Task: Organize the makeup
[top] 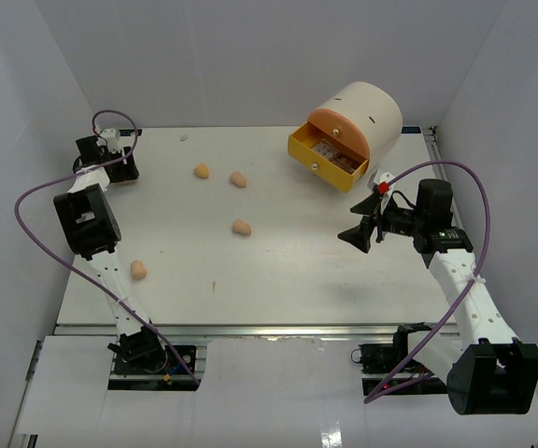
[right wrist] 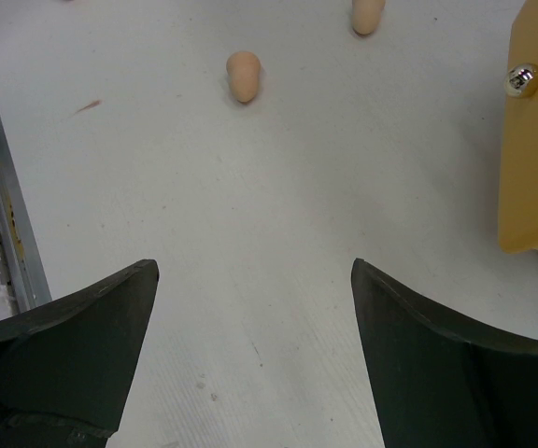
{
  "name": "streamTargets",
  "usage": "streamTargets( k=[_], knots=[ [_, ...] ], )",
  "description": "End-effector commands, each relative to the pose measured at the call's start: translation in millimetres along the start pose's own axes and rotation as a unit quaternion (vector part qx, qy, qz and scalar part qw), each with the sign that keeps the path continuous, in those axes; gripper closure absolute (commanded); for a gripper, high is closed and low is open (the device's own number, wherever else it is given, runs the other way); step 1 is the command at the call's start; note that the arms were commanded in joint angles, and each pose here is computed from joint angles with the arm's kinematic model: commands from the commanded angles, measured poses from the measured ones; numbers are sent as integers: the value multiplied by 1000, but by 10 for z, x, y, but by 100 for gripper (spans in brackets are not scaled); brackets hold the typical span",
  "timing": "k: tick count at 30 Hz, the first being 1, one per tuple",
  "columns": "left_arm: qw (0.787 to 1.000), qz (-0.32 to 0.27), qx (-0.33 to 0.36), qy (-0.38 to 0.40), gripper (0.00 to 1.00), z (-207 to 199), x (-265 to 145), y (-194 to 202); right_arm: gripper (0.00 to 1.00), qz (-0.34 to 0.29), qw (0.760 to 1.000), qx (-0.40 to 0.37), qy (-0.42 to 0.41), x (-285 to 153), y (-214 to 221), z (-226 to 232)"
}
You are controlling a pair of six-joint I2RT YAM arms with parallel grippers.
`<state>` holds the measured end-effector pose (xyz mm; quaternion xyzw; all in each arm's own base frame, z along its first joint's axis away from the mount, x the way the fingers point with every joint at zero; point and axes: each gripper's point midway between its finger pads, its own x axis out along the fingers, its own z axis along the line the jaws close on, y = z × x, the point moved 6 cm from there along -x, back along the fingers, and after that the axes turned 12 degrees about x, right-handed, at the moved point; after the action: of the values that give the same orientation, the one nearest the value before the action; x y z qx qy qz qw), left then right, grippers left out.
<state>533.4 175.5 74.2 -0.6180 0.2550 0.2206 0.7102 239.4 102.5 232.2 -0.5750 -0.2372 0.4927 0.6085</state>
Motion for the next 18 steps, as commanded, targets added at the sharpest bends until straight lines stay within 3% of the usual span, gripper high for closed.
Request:
streamTargets(
  k=[1, 5, 8, 14, 18],
  knots=[
    [997, 32, -56, 52, 46, -133, -14, 180, 10, -9, 1000, -7, -6, -18, -60, 21],
    [996, 17, -73, 47, 74, -130, -107, 41, 10, -9, 1000, -9, -4, -20, -62, 14],
    [991, -16, -109, 74, 86, -217, -248, -171, 10, -8, 1000, -9, -4, -19, -54, 17],
    [965, -93, -154, 192, 90, -702, -576, -613, 10, -10, 1000, -16, 2, -32, -69, 17],
    [914, -138, -184, 334, 88, -1356, -856, -1004, 10, -10, 1000, -23, 13, -45, -77, 3]
  ],
)
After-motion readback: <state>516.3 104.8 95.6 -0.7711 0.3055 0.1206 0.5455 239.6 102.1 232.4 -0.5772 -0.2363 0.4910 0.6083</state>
